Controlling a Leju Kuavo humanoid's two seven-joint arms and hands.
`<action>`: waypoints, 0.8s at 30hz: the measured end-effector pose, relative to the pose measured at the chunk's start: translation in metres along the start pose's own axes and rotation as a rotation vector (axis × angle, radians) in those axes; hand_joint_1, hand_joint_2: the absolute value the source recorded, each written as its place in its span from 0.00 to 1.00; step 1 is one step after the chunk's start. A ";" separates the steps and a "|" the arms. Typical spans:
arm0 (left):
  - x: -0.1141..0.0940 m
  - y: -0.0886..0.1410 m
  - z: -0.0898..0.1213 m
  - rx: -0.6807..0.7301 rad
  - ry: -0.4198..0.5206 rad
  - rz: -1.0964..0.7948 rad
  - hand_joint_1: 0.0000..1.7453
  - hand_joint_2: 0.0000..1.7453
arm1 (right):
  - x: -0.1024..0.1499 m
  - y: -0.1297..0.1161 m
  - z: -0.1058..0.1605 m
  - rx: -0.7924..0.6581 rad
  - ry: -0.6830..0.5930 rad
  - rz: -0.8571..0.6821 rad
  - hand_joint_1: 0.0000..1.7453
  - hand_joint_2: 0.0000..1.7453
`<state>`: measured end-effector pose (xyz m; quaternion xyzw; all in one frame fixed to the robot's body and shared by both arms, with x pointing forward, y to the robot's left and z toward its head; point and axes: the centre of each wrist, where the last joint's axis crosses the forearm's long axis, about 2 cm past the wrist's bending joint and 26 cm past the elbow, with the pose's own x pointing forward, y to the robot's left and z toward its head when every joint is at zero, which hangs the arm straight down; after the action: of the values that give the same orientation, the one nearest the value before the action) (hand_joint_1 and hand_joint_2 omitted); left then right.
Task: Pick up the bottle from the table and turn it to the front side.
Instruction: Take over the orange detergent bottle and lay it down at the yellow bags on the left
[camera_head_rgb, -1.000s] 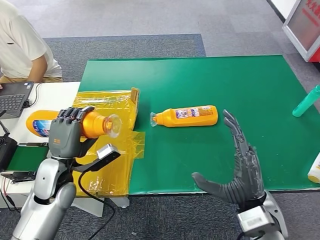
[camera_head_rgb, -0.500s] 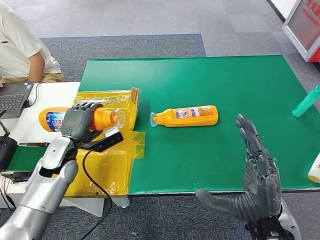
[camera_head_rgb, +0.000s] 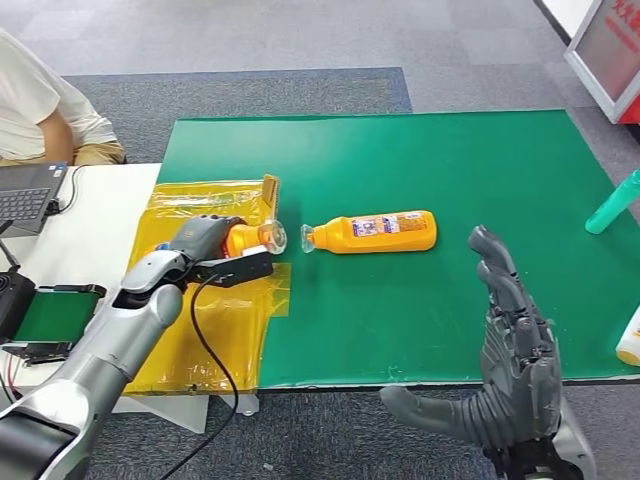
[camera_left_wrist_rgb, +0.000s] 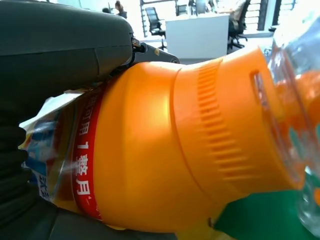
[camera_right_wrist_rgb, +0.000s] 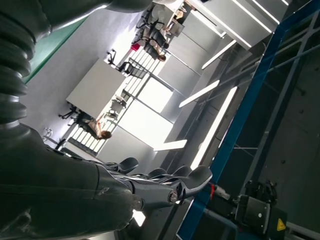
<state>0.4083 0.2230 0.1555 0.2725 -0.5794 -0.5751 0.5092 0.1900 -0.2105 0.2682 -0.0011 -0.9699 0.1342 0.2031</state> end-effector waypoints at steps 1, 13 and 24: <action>0.002 -0.003 -0.001 -0.012 -0.003 0.007 1.00 0.00 | 0.000 0.001 -0.001 0.000 -0.004 0.000 0.00 1.00; 0.026 -0.014 -0.013 -0.102 -0.028 -0.029 1.00 0.00 | 0.000 0.004 -0.005 -0.002 -0.026 0.000 0.00 1.00; 0.028 -0.021 -0.016 -0.155 -0.017 -0.051 1.00 0.00 | 0.000 0.003 -0.004 -0.021 -0.038 0.020 0.00 1.00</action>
<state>0.4073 0.1875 0.1406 0.2419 -0.5302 -0.6335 0.5090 0.1913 -0.2067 0.2712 -0.0103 -0.9749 0.1258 0.1833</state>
